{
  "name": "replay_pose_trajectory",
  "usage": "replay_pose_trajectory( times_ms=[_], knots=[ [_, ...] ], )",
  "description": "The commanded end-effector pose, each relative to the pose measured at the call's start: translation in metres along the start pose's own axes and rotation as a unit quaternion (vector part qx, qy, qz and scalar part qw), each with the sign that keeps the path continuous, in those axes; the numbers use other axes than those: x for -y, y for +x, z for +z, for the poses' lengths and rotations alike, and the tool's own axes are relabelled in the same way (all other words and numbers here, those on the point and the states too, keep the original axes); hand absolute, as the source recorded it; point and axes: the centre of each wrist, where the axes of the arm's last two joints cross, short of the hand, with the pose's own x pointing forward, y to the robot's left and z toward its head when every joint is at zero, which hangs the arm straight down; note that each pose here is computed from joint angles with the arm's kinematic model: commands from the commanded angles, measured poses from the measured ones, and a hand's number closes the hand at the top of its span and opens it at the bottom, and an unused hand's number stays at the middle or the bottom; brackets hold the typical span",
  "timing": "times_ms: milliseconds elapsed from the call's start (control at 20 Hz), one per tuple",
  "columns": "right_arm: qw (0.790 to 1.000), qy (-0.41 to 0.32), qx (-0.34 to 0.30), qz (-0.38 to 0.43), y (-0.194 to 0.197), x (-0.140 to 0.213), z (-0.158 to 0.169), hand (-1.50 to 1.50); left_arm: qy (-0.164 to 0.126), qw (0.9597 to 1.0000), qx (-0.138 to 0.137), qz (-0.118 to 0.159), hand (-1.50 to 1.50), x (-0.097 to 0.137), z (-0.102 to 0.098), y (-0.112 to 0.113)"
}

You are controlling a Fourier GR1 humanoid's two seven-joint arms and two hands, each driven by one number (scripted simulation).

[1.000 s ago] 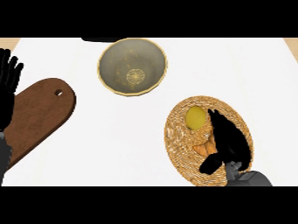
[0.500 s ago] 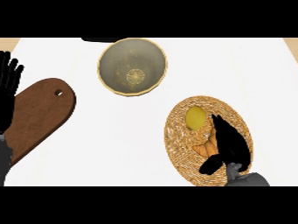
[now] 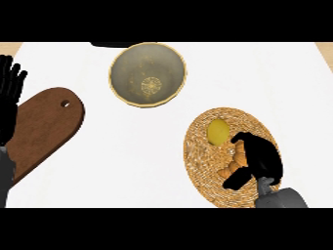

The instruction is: Pick the croissant from the placemat and place it in the bowl

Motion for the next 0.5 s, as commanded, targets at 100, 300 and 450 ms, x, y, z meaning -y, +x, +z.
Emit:
replay_pose_trajectory(
  times_ms=[100, 300, 450],
  knots=[
    [0.994, -0.007, 0.091, 0.06, 0.018, 0.047, -0.038, 1.5, -0.014, 0.9999, 0.003, 0.008, 0.0, 0.015, -0.003, 0.004],
    [0.963, -0.012, 0.214, 0.161, 0.036, 0.086, -0.045, 1.5, -0.059, 0.9975, 0.034, 0.019, 0.0, 0.033, -0.013, 0.017],
    [0.942, -0.005, 0.269, 0.201, 0.04, 0.109, -0.051, 1.5, -0.077, 0.9957, 0.045, 0.024, 0.0, 0.041, -0.014, 0.021]
  ],
)
